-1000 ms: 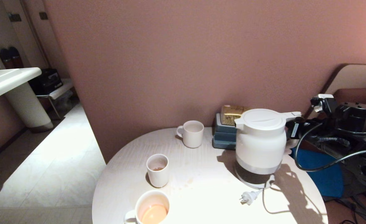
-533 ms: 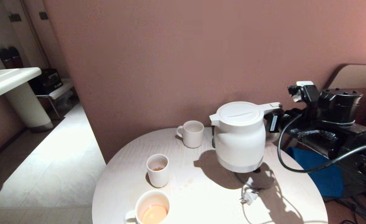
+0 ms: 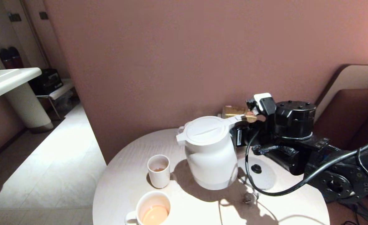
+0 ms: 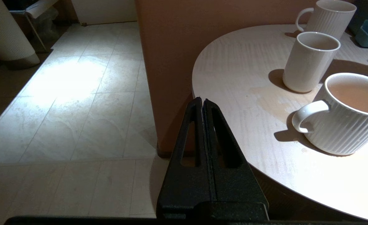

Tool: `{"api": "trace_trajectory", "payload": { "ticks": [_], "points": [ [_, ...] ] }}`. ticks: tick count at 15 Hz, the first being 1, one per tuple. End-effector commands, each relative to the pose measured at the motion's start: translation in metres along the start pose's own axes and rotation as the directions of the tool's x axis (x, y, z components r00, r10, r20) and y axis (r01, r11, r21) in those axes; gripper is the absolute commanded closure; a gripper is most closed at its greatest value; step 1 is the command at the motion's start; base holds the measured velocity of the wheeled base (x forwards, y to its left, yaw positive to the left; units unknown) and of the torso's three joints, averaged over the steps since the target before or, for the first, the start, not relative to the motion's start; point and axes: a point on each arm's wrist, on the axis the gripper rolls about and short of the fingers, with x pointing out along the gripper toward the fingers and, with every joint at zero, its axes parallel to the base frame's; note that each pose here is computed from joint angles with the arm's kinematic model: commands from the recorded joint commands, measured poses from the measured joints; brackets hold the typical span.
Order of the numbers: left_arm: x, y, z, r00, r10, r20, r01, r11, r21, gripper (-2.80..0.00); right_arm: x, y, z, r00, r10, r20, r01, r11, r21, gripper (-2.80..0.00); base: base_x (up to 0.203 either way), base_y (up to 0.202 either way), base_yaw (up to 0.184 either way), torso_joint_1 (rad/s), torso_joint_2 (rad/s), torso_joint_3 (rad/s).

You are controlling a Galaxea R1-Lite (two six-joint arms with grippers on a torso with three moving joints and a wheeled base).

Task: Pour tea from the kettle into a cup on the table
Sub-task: Pour water into the cup

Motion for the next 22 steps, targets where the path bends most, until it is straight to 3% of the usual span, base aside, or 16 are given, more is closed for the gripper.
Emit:
{"api": "trace_trajectory", "payload": {
  "ticks": [1,7,22],
  "points": [
    [0.0,0.0,0.0,1.0,-0.001,-0.001,0.001,1.0,-0.001,0.0,0.007,0.013,-0.012,0.999,0.018,-0.031,-0.019,1.0,-0.022,0.0,0.0,0.0,0.0,0.0,0.0,0.0],
    [0.0,0.0,0.0,1.0,0.0,-0.002,0.0,1.0,-0.001,0.0,0.011,0.036,-0.022,0.998,0.04,-0.053,-0.043,0.997,-0.059,0.0,0.0,0.0,0.0,0.0,0.0,0.0],
    [0.0,0.0,0.0,1.0,0.0,-0.002,0.0,1.0,-0.001,0.0,0.038,0.044,-0.006,0.999,0.014,-0.041,-0.022,0.978,-0.206,0.0,0.0,0.0,0.0,0.0,0.0,0.0]
  ]
}}
